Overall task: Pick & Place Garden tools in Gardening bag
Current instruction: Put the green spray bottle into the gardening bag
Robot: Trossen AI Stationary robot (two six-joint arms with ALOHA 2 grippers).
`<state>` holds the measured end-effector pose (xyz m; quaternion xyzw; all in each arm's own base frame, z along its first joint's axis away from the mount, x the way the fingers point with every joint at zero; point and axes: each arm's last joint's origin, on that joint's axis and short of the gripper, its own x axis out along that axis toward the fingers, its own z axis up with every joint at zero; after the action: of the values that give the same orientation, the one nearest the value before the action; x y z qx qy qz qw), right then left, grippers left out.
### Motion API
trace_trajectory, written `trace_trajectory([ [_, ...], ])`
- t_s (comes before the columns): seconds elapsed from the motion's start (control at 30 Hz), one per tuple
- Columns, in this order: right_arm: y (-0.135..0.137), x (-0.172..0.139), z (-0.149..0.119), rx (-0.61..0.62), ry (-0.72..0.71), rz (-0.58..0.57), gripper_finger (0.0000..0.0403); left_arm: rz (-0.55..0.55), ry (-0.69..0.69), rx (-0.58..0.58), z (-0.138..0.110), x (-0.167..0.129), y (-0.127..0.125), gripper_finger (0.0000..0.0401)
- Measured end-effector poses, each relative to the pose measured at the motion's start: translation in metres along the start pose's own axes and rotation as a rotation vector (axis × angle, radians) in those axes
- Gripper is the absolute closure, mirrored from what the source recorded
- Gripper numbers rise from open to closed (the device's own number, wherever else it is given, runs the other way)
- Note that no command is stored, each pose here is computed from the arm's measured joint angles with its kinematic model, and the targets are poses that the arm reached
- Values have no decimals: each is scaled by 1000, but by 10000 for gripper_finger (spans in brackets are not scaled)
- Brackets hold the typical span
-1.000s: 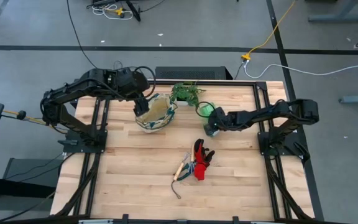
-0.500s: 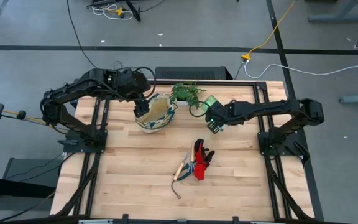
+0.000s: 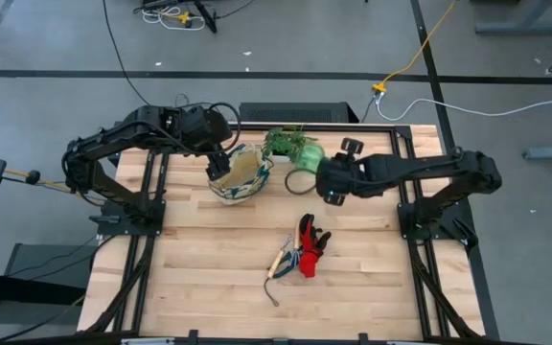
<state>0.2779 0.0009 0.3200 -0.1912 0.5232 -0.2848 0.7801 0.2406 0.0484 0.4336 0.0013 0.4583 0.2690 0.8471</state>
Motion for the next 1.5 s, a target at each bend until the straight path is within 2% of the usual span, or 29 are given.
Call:
trace_trajectory([
  [0.1,7,-10,1,-150,-36,-47,281,-1,-8,-3,1,0,0,46],
  [0.3,27,-21,3,-440,-71,-249,281,-37,-33,-15,4,0,-1,46],
  [0.53,61,-20,14,-743,-46,-529,281,-145,-81,-22,9,-1,-5,46],
  [0.67,81,-19,21,-852,-6,-731,281,-205,-115,-20,13,-1,-7,46],
  [0.7,85,-19,23,-855,-2,-774,281,-222,-128,-22,15,-2,-8,46],
  [0.8,93,-18,25,-842,-11,-809,281,-271,-159,-21,18,-3,-9,46],
  [1.07,98,-19,26,-876,-6,-816,281,-419,-239,22,31,3,-20,46],
  [1.3,103,-25,26,-870,-35,-814,281,-430,-254,130,47,32,-44,46],
  [1.5,115,-32,23,-865,-81,-810,281,-420,-309,168,61,50,-53,46],
])
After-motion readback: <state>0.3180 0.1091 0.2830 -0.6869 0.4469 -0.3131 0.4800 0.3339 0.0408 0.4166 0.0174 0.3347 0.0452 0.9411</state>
